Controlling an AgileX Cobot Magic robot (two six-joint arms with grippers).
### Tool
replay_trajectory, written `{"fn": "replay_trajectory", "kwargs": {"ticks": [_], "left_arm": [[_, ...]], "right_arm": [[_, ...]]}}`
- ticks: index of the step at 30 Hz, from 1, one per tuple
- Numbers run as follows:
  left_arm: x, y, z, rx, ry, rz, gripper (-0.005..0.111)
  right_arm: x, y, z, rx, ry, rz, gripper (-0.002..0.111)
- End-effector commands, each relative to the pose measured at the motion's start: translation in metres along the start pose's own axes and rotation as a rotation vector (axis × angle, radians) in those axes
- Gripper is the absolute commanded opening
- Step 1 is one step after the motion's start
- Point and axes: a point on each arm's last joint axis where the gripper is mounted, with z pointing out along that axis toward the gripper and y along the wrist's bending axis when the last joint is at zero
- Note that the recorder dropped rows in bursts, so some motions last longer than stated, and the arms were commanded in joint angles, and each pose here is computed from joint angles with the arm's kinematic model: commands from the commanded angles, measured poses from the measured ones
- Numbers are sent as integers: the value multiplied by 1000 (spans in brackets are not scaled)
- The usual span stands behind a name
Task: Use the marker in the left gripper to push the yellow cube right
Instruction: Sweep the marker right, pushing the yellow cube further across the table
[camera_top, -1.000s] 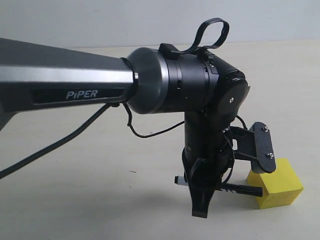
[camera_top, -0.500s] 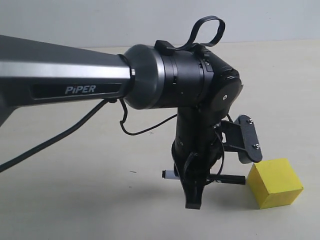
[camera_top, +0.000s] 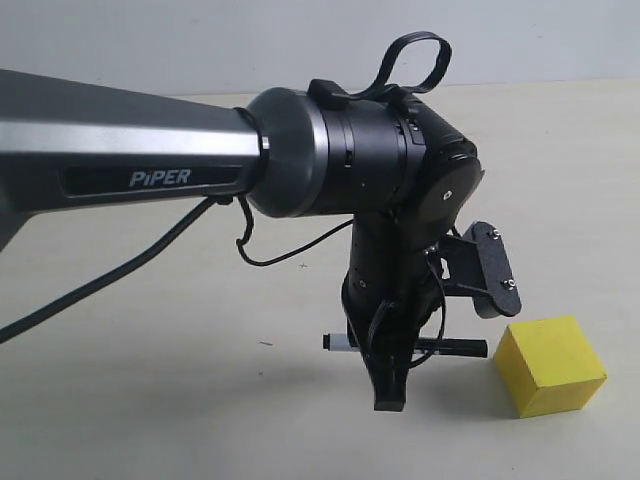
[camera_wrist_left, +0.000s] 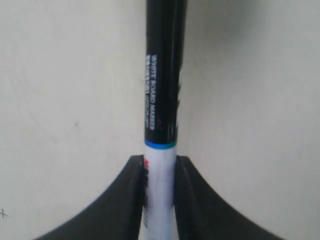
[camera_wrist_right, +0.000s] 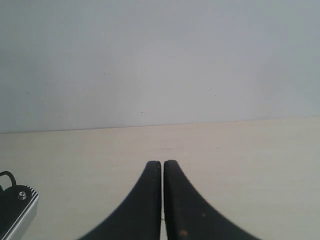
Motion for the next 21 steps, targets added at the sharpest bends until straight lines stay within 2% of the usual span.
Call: {"fn": "replay_trajectory", "kwargs": {"ticks": [1, 11, 14, 21], "left_arm": [[-6, 4, -3, -38, -65, -9, 0], [-17, 3, -4, -36, -180, -48, 0], [-13, 2, -3, -27, -142, -38, 0], [5, 3, -3, -21, 48, 9, 0]], "right_arm": [[0, 0, 0, 5, -9, -15, 2], [0, 0, 0, 5, -9, -15, 2], [0, 0, 0, 5, -9, -15, 2], [0, 0, 0, 5, -9, -15, 2]]}}
